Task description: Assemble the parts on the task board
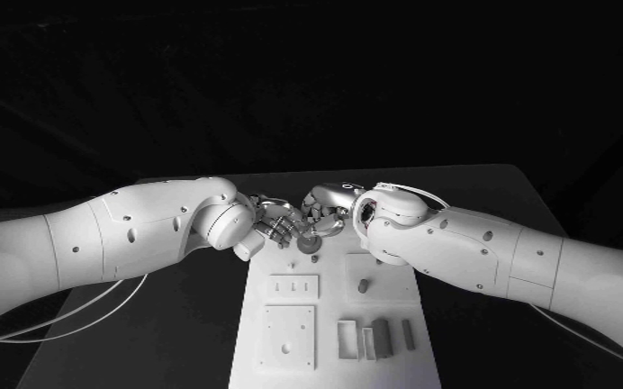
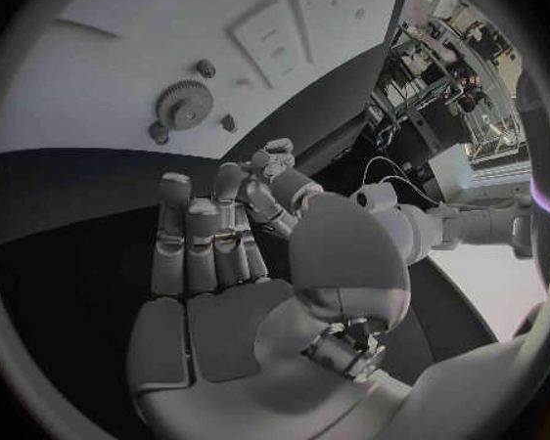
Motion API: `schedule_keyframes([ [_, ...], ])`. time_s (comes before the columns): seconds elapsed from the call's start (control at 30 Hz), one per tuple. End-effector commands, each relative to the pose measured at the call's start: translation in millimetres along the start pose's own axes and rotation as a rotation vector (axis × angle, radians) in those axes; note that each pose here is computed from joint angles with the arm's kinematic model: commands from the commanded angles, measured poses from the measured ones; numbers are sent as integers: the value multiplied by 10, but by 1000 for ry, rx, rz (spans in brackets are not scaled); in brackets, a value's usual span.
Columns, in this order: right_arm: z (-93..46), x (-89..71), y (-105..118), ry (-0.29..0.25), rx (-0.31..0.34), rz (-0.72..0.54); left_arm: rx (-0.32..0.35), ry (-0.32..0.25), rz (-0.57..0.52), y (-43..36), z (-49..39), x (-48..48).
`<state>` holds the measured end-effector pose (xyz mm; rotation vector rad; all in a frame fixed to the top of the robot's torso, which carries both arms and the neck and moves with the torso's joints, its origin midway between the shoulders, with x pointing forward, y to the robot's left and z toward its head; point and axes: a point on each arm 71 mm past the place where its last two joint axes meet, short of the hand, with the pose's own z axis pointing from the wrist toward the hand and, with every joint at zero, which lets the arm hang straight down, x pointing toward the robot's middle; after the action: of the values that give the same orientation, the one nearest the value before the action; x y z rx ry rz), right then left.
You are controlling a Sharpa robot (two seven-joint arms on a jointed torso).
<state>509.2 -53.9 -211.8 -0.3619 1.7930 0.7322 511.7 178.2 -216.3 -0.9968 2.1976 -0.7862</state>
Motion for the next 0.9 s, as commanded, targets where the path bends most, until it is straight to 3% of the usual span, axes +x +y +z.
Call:
schedule_keyframes([
  [0.03,2,47,1,16,-17,-5,37,-5,-17,-58,-10,-6],
  [0.63,-126,0,-371,-40,49,24,40,-8,6,-30,-25,-51],
  [0.9,-314,-72,-706,-91,114,43,-1,-9,81,43,-49,-94],
])
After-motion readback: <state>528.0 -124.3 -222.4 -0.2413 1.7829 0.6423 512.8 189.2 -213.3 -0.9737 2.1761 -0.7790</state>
